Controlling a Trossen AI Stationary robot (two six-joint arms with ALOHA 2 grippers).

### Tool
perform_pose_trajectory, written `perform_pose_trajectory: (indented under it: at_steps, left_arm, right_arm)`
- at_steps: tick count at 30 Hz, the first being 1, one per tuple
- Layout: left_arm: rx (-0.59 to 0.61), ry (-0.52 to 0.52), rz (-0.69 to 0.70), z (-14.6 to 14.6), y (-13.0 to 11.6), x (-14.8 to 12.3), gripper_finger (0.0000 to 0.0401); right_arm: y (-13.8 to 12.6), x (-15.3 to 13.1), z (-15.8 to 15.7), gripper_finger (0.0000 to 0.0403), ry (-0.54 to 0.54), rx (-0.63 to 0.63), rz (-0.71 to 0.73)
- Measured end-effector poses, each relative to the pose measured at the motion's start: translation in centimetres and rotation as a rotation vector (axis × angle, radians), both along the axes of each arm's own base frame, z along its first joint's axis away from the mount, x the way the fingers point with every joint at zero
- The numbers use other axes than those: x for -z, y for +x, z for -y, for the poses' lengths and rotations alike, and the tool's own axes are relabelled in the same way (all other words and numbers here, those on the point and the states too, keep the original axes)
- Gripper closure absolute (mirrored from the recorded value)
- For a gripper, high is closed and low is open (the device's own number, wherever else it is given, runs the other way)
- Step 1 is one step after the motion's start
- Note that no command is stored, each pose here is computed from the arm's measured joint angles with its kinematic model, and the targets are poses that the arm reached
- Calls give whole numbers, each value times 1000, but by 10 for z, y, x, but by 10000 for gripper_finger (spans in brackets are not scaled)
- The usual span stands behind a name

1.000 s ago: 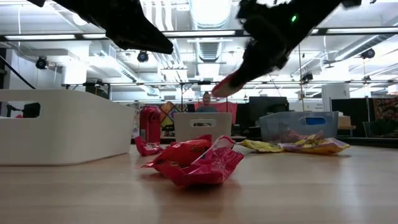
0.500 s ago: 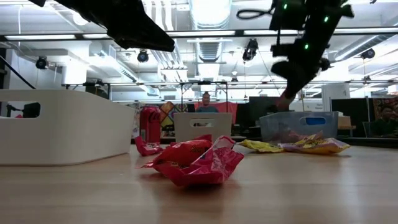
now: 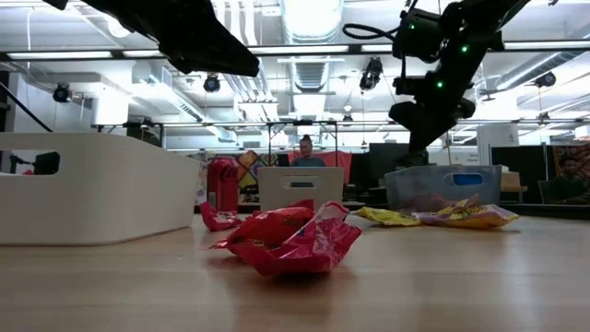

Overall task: Sort candy
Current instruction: Put the red candy into the white bin

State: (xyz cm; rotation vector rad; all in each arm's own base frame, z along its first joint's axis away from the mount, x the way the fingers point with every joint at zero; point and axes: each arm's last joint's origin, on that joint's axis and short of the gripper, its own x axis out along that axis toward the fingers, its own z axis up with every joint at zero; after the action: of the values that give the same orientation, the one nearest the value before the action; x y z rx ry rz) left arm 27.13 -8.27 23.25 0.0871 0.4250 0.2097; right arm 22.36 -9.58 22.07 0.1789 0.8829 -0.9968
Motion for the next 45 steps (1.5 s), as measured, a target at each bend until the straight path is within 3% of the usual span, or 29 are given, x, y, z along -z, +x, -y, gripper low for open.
perform_pose_trajectory:
  at_steps: [4,8,13,15,18,21,24,30,36,42,45]
  left_arm:
    - [19,-14,-4,1,0,0,298]
    - [111,-67,-35,4,0,0,298]
    - [144,-92,-70,6,2,-9,298]
    - [125,-116,-105,6,2,-13,298]
    - [67,-182,-175,5,0,-18,298]
    - [11,-242,-241,5,-4,-16,298]
    - [-1,-326,-288,7,-8,-12,298]
    - [-13,-496,-308,12,-9,-11,298]
    - [-178,-606,-175,3,5,-11,298]
    - [-262,-591,-201,-11,25,-3,298]
    - [-297,-536,-269,-19,36,1,298]
  right_arm:
    - [2,-6,-4,284,59,-51,52]
    - [7,-22,-14,282,141,-138,158]
    - [7,-52,-20,292,101,-177,263]
    - [6,-60,-24,298,141,-215,307]
    - [7,-63,-36,304,292,-349,367]
    - [9,-58,-54,310,433,-473,371]
    - [14,-53,-75,312,500,-543,349]
    - [19,-46,-118,310,577,-659,298]
    - [15,-46,-146,314,608,-739,278]
    - [13,-46,-153,314,611,-765,271]
    - [14,-46,-152,318,594,-769,268]
